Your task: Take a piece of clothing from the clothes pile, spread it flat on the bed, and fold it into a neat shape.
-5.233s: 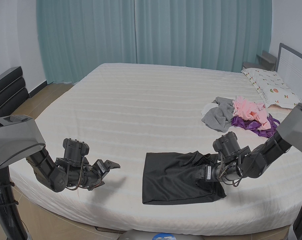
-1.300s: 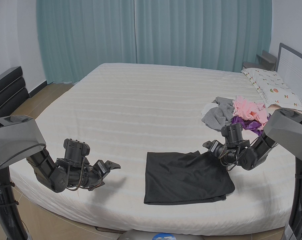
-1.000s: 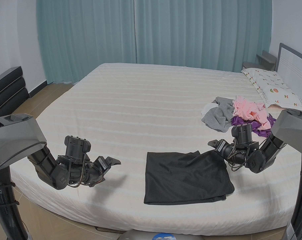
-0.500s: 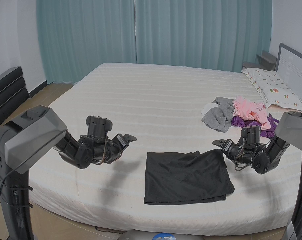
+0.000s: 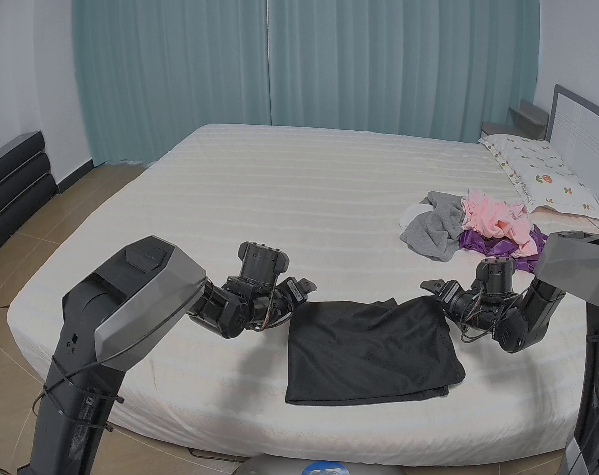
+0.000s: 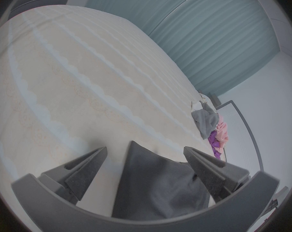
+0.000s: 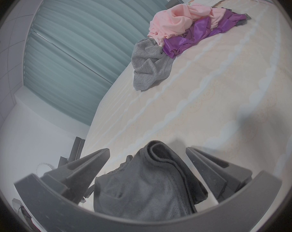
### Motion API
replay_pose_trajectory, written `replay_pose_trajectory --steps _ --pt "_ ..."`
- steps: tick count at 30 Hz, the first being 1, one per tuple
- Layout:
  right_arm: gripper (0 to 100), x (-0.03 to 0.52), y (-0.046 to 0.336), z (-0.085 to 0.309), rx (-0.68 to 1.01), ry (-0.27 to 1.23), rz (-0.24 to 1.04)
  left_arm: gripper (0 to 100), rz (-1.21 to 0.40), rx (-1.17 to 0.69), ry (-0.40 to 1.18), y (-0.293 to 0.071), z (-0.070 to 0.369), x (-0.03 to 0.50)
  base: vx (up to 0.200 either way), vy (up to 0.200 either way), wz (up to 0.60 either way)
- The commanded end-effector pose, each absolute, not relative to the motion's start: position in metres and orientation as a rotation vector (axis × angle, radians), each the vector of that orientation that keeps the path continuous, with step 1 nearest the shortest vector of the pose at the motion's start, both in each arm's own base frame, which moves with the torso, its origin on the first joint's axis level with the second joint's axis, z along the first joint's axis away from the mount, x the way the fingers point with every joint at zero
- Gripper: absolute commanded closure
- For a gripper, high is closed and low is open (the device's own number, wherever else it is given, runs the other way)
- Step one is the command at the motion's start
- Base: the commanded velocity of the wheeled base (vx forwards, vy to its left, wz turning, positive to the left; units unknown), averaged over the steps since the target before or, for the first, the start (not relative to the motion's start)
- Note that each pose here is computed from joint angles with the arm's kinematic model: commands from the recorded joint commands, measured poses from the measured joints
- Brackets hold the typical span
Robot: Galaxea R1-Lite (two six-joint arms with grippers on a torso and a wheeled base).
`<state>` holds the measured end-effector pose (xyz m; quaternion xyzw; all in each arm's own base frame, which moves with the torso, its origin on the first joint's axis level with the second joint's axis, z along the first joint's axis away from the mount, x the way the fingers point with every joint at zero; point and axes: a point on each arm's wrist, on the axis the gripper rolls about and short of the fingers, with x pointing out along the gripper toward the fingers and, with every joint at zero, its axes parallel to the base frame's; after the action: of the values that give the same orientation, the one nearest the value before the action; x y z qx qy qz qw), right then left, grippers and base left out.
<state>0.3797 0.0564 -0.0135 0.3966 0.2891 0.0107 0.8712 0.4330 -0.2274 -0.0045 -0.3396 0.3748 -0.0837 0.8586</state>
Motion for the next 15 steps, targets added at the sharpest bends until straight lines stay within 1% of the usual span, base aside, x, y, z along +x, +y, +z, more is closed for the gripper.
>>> replay_pose_trajectory --steps 1,4,5,15 --pt "0 0.378 0.056 -0.018 0.830 0.617 0.014 0 -0.175 -0.708 0.800 -0.235 -0.022 0.437 0.000 0.000 0.00" --pt "0 0.377 0.056 -0.020 0.828 0.624 0.015 0 -0.172 -0.707 0.797 -0.235 -0.023 0.438 0.000 0.000 0.00" --pt "0 0.377 0.057 -0.020 0.827 0.623 0.017 100 -0.171 -0.709 0.795 -0.235 -0.022 0.438 0.000 0.000 0.00" --pt "0 0.383 0.057 -0.028 0.828 0.593 0.025 100 -0.141 -0.709 0.771 -0.232 -0.021 0.439 0.000 0.000 0.00"
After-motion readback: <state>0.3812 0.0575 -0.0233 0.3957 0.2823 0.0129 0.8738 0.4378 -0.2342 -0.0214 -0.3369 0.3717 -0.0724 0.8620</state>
